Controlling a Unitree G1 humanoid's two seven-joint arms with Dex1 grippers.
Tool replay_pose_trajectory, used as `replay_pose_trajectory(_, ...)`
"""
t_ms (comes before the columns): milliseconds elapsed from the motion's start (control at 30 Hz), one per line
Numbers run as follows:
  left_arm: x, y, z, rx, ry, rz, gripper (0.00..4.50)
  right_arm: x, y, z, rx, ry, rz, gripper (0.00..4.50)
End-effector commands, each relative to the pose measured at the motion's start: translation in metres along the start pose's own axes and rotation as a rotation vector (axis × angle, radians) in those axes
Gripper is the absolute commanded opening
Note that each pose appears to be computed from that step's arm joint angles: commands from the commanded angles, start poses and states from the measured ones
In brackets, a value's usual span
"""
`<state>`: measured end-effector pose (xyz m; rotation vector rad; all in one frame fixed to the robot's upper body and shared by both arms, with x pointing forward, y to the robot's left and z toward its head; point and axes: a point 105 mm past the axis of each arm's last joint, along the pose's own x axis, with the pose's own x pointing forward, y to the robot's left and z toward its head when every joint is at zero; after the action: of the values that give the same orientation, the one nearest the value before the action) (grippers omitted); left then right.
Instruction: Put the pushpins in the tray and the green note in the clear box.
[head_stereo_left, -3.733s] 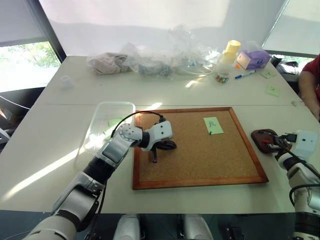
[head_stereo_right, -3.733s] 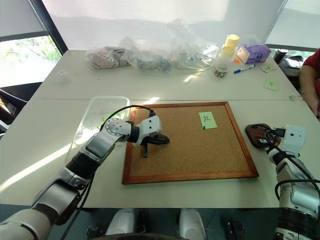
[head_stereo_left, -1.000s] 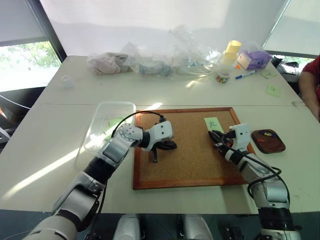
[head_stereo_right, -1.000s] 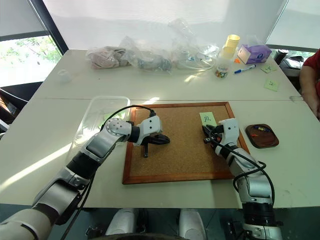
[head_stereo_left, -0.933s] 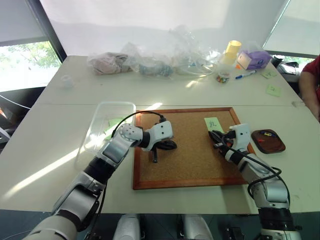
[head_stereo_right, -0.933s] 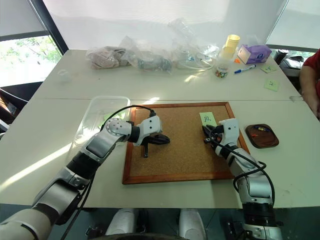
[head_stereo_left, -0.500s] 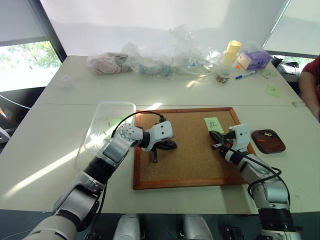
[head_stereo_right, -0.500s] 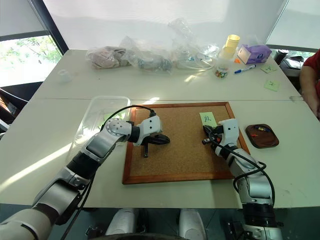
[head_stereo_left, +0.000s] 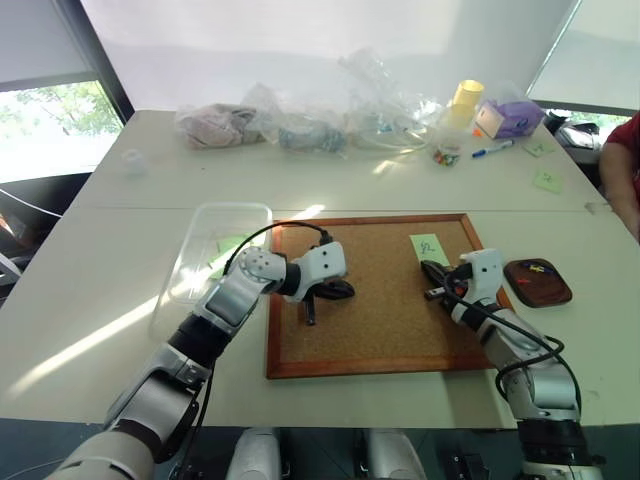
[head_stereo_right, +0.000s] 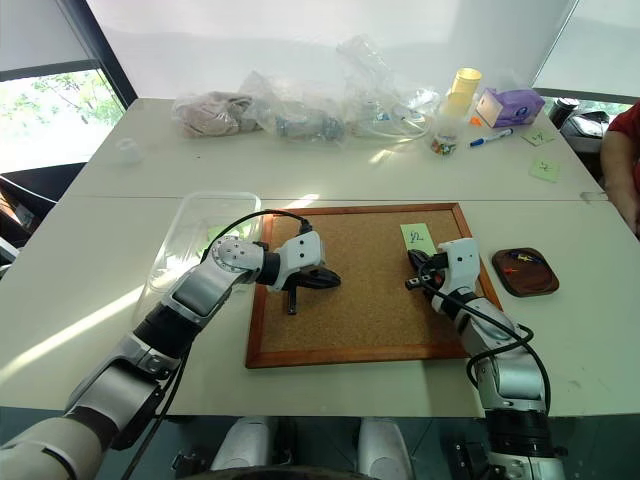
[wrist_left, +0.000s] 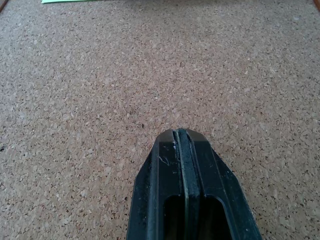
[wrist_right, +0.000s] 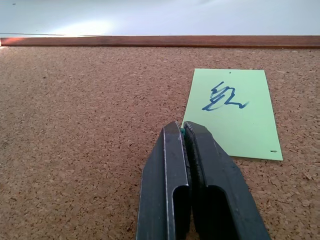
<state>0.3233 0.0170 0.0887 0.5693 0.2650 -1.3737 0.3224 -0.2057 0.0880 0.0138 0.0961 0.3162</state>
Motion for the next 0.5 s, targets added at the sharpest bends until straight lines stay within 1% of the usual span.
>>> replay_pose_trajectory(33,0.005,-0.007,-0.027,-0.036,0.106,-0.020,0.00,-0.007,-0.010,0.048,-0.085,-0.173,-0.035,0.01)
replay_pose_trajectory(267,0.005,-0.007,-0.028,-0.036,0.109,-0.024,0.00,-0.008,-0.010,0.050,-0.092,-0.187,-0.035,0.01)
replay_pose_trajectory(300,0.004,-0.004,-0.022,-0.046,0.071,-0.010,0.00,-0.008,-0.010,0.051,-0.094,-0.188,-0.034,0.01)
replay_pose_trajectory(367,0.001,0.008,0.002,-0.114,-0.065,0.021,0.00,-0.009,-0.009,0.052,-0.099,-0.191,-0.029,0.01)
replay_pose_trajectory(433,-0.008,0.016,0.030,-0.156,-0.206,0.005,0.00,-0.010,-0.007,0.054,-0.111,-0.196,-0.023,0.01)
replay_pose_trajectory(500,-0.018,0.022,0.052,-0.202,-0.309,-0.021,0.71,-0.012,-0.006,0.057,-0.126,-0.201,-0.016,0.00)
